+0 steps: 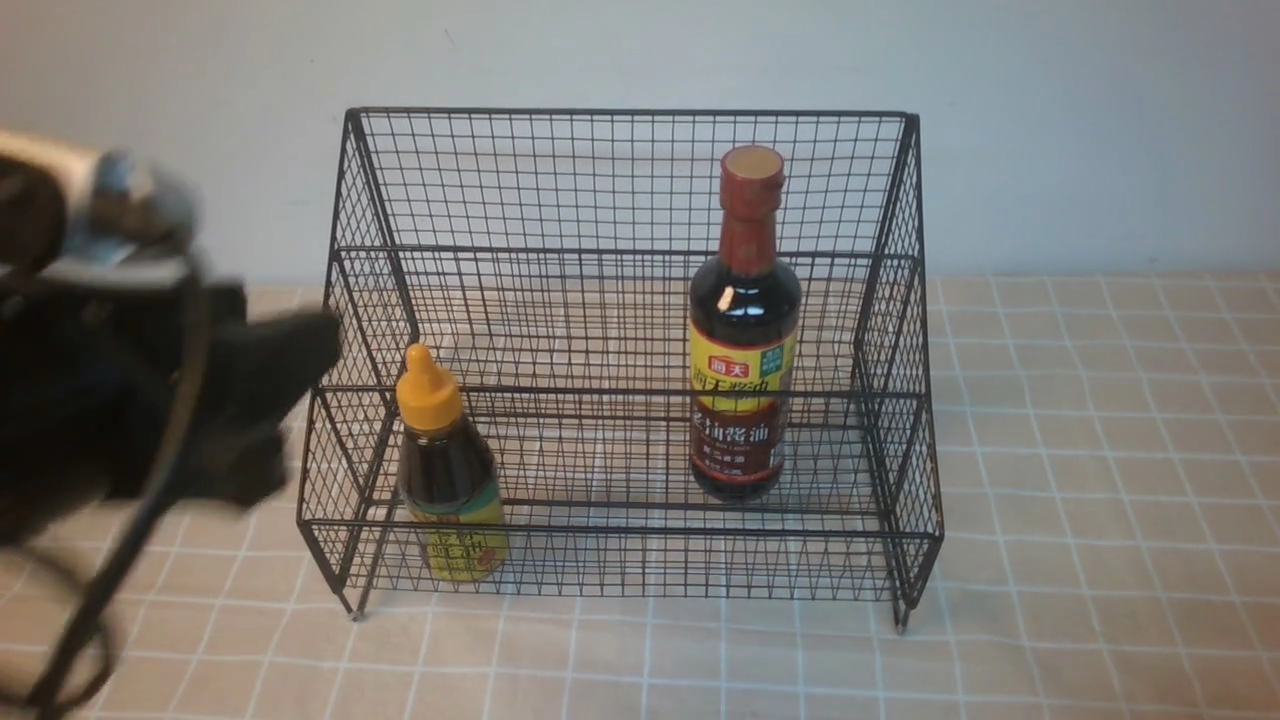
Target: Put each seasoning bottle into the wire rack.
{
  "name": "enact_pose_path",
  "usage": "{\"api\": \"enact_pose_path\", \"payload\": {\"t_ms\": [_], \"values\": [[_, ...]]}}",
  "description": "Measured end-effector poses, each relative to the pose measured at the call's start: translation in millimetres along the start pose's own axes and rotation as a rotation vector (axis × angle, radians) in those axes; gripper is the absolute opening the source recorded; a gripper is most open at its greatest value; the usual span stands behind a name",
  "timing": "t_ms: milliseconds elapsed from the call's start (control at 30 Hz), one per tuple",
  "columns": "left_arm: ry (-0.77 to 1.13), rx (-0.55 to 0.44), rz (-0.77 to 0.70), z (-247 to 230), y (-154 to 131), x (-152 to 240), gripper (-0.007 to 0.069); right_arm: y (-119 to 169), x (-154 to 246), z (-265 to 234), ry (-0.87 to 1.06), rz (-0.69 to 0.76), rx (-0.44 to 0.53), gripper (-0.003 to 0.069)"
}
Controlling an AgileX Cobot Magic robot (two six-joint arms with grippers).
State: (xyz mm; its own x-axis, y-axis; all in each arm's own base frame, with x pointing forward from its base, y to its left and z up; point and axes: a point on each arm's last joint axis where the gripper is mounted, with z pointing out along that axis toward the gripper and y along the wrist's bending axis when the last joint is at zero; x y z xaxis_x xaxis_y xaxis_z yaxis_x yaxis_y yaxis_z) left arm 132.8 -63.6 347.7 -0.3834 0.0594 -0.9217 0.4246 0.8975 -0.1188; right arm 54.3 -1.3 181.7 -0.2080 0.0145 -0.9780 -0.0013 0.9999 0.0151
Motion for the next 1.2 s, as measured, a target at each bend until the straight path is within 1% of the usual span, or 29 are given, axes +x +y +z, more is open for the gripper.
{"api": "enact_pose_path", "payload": {"t_ms": [33,67,100,133,200,233,267,333,633,833,967,1133,1200], "values": [[0.031,0.008,-0.02,-8.1,-1.4,4.5,0.0211,0.0,0.0,0.0,0.0,0.0,0.0,-0.0014],[0.038,0.011,-0.029,-11.4,-1.9,5.8,0.0198,0.0,0.0,0.0,0.0,0.0,0.0,-0.0014],[0.053,0.017,-0.047,-20.4,-2.9,11.6,0.0108,0.0,0.0,0.0,0.0,0.0,0.0,-0.0014],[0.046,0.02,-0.056,-27.8,-3.4,16.4,0.0061,0.0,0.0,0.0,0.0,0.0,0.0,-0.0014],[0.001,0.025,-0.06,-46.4,-3.9,30.3,0.0011,0.0,0.0,0.0,0.0,0.0,0.0,-0.0014],[-0.024,0.027,-0.058,-52.9,-4.0,34.6,0.0002,0.0,0.0,0.0,0.0,0.0,0.0,-0.0014],[-0.031,0.027,-0.058,-54.5,-4.0,35.7,0.0002,0.0,0.0,0.0,0.0,0.0,0.0,-0.0014],[-0.11,0.035,-0.049,-73.6,-4.3,50.3,-0.0007,0.0,0.0,0.0,0.0,0.0,0.0,-0.0014],[-0.317,0.061,-0.023,-117.9,-6.6,72.7,-0.0007,0.0,0.0,0.0,0.0,0.0,0.0,-0.0014],[-0.335,0.059,-0.011,-121.2,-6.6,73.9,-0.0007,0.0,0.0,0.0,0.0,0.0,0.0,-0.0014],[-0.334,0.035,0.014,-120.9,-4.9,74.1,-0.0007,0.0,0.0,0.0,0.0,0.0,0.0,-0.0014],[-0.316,-0.078,0.073,-108.2,3.4,87.8,-0.0007,0.0,0.0,0.0,0.0,0.0,0.0,-0.0014],[-0.301,-0.152,0.074,-96.9,8.3,101.5,-0.0007,0.0,0.0,0.0,0.0,0.0,0.0,-0.0014]]}}
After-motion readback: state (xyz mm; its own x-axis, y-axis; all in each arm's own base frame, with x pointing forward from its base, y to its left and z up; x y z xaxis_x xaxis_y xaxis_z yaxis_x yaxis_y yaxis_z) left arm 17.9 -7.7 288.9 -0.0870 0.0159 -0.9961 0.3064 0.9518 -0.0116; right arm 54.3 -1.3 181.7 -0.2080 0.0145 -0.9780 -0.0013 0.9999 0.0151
